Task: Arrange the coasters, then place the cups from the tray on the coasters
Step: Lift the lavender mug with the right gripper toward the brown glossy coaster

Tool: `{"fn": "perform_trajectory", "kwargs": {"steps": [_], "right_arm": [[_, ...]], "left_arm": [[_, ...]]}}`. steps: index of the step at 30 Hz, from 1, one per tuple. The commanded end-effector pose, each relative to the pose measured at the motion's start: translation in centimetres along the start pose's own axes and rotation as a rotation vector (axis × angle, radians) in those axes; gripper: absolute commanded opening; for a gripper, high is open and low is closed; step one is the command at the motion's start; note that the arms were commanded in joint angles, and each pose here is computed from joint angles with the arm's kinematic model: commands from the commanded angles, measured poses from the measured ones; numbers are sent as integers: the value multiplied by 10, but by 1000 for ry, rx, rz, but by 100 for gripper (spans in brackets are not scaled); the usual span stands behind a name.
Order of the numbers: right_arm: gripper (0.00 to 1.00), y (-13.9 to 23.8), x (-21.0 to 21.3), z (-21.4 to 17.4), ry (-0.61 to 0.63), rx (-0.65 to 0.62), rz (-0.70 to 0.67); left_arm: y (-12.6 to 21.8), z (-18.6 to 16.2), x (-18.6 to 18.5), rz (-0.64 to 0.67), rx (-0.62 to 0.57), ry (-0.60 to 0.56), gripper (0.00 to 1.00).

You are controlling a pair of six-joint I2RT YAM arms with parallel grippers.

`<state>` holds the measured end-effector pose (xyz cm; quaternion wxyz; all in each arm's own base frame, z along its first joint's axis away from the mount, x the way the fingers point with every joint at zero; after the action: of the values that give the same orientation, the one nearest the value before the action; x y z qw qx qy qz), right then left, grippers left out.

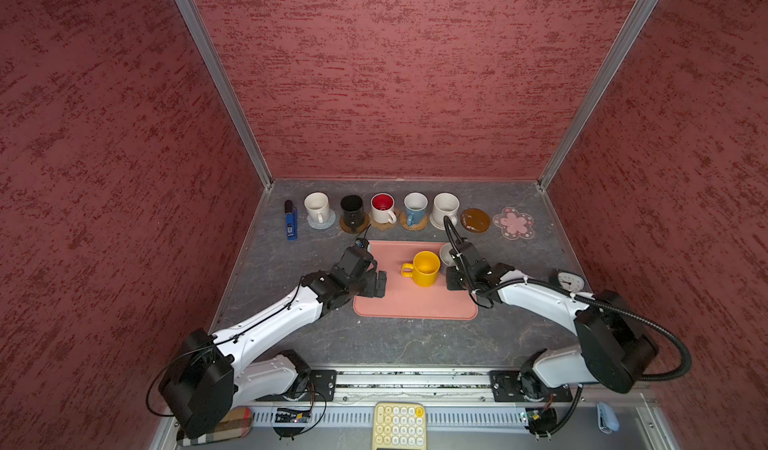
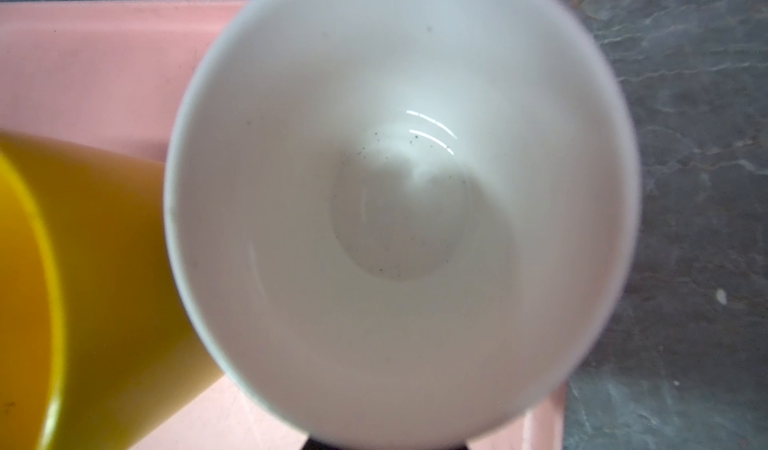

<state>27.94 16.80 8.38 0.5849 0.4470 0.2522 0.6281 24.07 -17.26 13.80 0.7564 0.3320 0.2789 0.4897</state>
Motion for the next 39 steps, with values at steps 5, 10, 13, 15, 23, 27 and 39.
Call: {"fn": "perform_trajectory", "kwargs": {"steps": [5,10,13,15,23,27,39], "right_arm": [[0,19,19,26,5,-82,77],[5,39,19,37,28,-134,83],[0,51,16,44,38,-161,58],[0,59,13,50,35,-190,42],[0,91,-7,82,-7,-301,22],[0,100,-24,101,-50,-345,2],[0,75,-54,146,-176,-379,18]], "left_arm": [[21,11,0,-13,-72,-9,100],[34,11,1,-21,-93,-1,100],[42,11,1,-31,-104,6,100],[46,10,1,-35,-110,11,100],[59,14,-1,-42,-127,18,100],[62,18,-3,-48,-129,12,100],[59,37,-10,-50,-146,-6,100]]}}
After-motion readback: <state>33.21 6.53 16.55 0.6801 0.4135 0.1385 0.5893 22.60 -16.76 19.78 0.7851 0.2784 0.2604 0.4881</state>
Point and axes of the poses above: each gripper's point midway between its finger pads, its own y axis back along the fingers, its own x axis along the line the jaws close on, z = x × y, the point moved 3 cm from there along y, back along the fingers, and after that the axes turned 10 degrees about -y, right-handed, at the moved point
